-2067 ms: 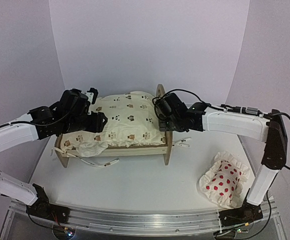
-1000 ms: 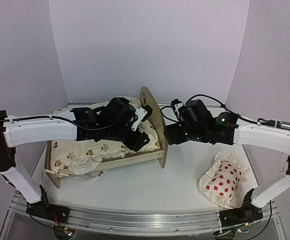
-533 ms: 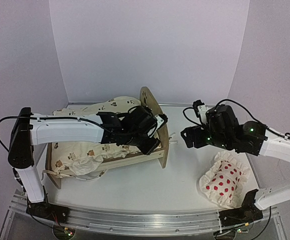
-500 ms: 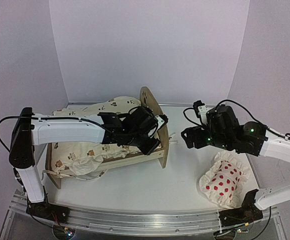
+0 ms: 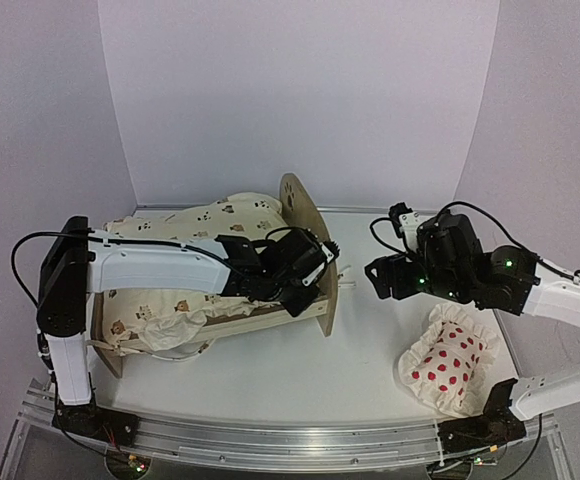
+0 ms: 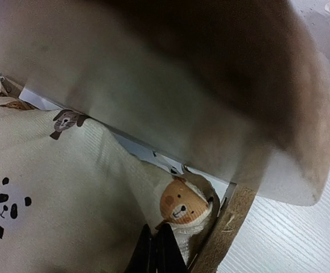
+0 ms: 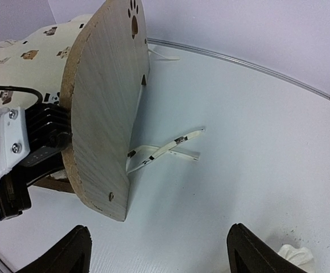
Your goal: Set up the pet bed
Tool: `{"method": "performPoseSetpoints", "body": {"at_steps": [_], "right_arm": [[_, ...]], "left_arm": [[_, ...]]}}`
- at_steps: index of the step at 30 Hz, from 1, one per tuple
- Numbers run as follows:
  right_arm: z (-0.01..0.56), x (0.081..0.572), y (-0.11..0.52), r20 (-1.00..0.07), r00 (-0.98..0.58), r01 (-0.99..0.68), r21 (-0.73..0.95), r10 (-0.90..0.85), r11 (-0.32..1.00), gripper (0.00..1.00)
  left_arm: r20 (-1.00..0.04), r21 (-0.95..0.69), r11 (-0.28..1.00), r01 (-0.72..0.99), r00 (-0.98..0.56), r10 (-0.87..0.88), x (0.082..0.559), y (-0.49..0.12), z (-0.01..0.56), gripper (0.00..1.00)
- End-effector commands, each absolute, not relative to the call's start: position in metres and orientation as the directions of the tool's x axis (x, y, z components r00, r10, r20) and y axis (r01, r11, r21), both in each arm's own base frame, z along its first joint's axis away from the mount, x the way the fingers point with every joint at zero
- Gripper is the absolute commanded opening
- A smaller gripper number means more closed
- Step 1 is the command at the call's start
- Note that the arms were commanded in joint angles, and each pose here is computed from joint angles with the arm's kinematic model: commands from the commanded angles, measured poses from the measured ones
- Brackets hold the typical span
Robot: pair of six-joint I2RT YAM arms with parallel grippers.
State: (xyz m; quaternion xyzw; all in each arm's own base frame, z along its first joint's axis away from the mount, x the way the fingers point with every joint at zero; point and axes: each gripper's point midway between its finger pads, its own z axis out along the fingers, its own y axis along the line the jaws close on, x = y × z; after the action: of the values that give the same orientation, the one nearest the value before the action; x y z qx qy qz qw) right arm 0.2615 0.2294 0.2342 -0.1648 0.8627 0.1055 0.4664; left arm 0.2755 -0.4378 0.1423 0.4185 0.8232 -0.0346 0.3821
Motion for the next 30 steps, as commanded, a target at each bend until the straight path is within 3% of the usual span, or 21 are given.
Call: {"method": "performPoseSetpoints", "body": {"at_steps": [1,9,16,19,30], "right_arm": [[0.247,0.259,0.243,-0.860,-0.474,-0.449,0.051,-0.190,0.892,0.83],[0.262,0.233,0.304,-0.899,-0.344,-0.752,0.090,-0.272,0.653,0.77],[0.274,0.224,0.350,-0.920,-0.234,-0.885,0.068,-0.313,0.461,0.60],[0.271,0.231,0.364,-0.922,-0.212,-0.898,0.053,-0.325,0.436,0.51],[0.244,0.282,0.395,-0.895,-0.108,-0.867,-0.129,-0.434,0.482,0.33]], "left_arm": [[-0.728,0.253,0.700,0.668,-0.345,0.593,0.285,-0.436,0.183,0.00],[-0.854,0.165,0.753,0.637,-0.290,0.433,0.280,-0.411,0.267,0.00],[-0.900,0.116,0.800,0.589,-0.278,0.335,0.283,-0.375,0.303,0.00],[-0.907,0.103,0.818,0.565,-0.285,0.311,0.285,-0.359,0.307,0.00],[-0.922,0.051,0.829,0.557,-0.293,0.254,0.288,-0.330,0.311,0.00]]}}
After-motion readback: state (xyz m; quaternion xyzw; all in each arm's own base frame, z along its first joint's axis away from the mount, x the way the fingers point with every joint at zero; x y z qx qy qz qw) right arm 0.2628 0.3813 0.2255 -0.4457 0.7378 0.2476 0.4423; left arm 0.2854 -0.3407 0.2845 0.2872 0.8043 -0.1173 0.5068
